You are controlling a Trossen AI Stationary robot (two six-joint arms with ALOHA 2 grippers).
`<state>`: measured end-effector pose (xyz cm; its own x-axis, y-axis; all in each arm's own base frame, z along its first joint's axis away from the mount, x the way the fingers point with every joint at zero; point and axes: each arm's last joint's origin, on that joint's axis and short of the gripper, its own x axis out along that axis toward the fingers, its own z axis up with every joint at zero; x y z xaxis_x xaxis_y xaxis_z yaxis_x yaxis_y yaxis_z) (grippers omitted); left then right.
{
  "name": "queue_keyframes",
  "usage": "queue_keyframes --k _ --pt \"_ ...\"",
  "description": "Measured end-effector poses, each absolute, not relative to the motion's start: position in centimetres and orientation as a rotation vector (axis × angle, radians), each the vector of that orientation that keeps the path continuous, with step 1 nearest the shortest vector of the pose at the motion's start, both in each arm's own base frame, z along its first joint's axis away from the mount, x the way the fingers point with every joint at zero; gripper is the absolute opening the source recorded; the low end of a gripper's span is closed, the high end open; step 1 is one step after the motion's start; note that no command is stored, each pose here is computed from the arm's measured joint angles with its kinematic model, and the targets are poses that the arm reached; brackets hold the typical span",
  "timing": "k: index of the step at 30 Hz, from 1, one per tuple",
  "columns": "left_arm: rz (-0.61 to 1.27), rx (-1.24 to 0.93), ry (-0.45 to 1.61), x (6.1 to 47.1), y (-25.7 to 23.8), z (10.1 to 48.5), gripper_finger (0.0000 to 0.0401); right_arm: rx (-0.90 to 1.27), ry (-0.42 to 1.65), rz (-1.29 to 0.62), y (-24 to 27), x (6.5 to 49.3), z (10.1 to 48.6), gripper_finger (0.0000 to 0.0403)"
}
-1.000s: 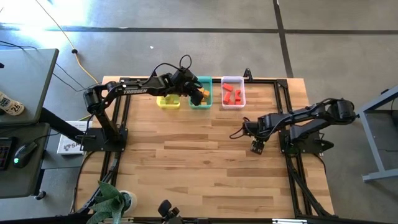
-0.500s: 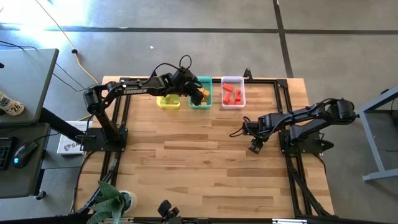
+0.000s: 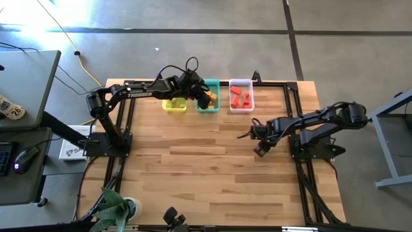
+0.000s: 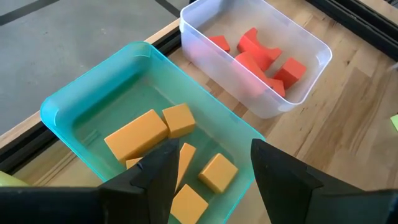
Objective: Sort & place blocks by color
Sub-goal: Put the green block into the yellow bin
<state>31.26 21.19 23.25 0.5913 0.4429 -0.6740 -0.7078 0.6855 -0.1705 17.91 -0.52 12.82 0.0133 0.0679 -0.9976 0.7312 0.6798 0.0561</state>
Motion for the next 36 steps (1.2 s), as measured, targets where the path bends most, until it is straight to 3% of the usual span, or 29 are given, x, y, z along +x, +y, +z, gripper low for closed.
queue_keyframes --k 15,36 --pt "0.611 -0.468 0.646 31.4 21.0 23.2 0.0188 0.838 1.267 -0.493 -0.5 21.8 15.6 0.0101" --pt "0.235 -0.510 0.619 31.9 20.1 23.5 0.0188 0.897 0.727 -0.260 -0.7 26.4 18.4 0.0101"
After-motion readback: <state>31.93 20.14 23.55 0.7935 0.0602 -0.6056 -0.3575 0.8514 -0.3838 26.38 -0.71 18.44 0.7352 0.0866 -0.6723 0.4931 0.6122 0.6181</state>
